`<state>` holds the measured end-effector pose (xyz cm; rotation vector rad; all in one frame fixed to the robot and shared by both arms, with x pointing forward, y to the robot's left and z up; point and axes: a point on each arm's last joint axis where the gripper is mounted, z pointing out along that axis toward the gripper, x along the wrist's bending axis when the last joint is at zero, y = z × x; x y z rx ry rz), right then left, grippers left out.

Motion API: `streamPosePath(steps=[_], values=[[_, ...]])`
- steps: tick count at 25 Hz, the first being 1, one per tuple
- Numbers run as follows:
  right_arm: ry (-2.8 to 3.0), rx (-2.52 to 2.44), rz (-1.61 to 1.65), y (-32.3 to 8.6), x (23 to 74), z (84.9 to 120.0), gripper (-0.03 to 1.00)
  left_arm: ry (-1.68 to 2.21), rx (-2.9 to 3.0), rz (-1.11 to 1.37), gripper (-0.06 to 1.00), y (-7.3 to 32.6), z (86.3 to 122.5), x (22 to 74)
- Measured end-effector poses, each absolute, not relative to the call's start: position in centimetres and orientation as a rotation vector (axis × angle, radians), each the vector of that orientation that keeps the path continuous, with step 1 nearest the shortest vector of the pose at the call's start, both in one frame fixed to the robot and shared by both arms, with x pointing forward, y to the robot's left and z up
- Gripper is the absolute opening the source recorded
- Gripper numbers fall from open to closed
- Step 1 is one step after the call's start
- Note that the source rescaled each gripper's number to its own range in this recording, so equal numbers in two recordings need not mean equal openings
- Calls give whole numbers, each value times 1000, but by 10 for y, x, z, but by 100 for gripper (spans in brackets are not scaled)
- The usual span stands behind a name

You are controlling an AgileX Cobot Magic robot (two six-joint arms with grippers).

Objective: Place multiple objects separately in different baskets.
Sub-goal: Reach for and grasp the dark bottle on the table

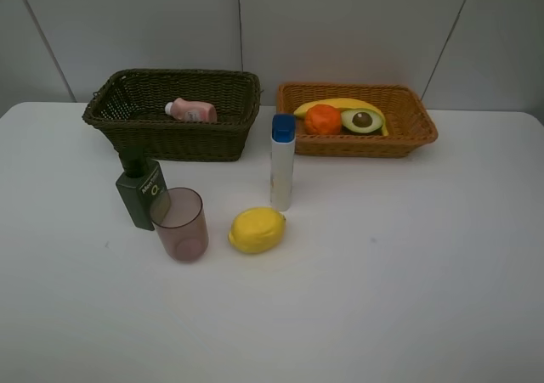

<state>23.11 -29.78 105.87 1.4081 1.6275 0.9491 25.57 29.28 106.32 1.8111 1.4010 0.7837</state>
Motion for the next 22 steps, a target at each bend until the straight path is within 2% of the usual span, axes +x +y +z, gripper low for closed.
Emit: streamPosePath(steps=[10, 22], values=[[1628, 1408, 949, -298, 231, 1059, 90, 1488, 1873, 593, 95, 280, 1093, 314], [1627, 1408, 949, -298, 231, 1059, 90, 1567, 2020, 430, 95, 269, 1096, 395]])
